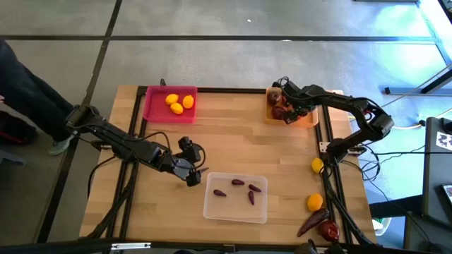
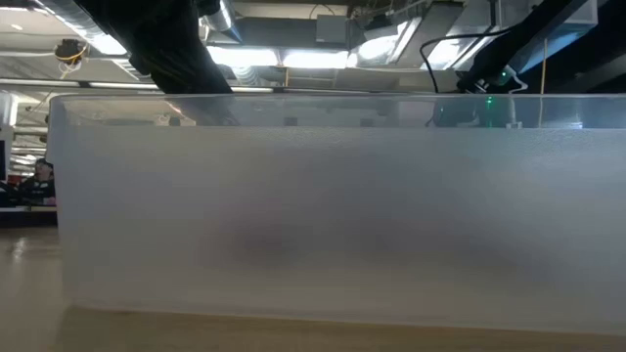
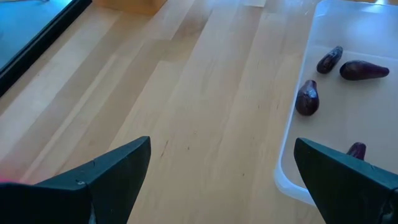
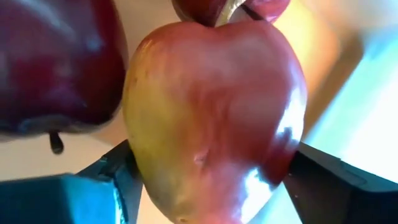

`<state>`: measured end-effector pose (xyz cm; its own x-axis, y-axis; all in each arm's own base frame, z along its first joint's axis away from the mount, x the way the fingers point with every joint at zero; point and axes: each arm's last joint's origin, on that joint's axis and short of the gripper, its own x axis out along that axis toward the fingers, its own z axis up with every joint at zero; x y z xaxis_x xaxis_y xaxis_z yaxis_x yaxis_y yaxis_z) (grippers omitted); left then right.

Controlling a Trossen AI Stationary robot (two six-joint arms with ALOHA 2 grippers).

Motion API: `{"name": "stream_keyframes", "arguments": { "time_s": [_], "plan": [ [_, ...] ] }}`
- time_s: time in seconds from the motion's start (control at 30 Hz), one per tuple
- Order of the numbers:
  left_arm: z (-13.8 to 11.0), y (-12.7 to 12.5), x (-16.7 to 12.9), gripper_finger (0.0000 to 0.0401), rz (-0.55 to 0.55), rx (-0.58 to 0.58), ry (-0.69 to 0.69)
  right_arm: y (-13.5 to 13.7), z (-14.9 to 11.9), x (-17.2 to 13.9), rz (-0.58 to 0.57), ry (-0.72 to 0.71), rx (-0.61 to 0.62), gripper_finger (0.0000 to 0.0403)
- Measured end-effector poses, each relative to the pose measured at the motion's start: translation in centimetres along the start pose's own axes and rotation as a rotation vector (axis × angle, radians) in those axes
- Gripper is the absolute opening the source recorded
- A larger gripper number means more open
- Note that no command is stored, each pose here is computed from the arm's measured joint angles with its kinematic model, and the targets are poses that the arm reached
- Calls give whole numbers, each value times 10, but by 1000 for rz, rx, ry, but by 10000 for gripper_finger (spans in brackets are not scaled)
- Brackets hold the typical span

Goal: Sort produce into baskets
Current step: Put the apple into the orange bin, then put the lemon into the red bin

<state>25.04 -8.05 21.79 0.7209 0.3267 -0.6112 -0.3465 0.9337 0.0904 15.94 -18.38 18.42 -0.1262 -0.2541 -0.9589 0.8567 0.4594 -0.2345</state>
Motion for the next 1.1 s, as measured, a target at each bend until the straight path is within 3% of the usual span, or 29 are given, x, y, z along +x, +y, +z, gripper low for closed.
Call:
{"name": "stream_keyframes", "arguments": {
  "time_s": [0.27,0.57,0.83,1.1],
  "plan": [
    [0,0,0,392,0,0,0,-5,-7,-13,-5,0,-28,335],
    [0,0,0,392,0,11,0,-9,-17,-69,75,-101,-49,337],
    [0,0,0,392,0,9,-1,16,-40,-110,157,-203,-144,337],
    [0,0,0,392,0,-1,-1,44,-68,-121,213,-155,-263,337]
  ]
}}
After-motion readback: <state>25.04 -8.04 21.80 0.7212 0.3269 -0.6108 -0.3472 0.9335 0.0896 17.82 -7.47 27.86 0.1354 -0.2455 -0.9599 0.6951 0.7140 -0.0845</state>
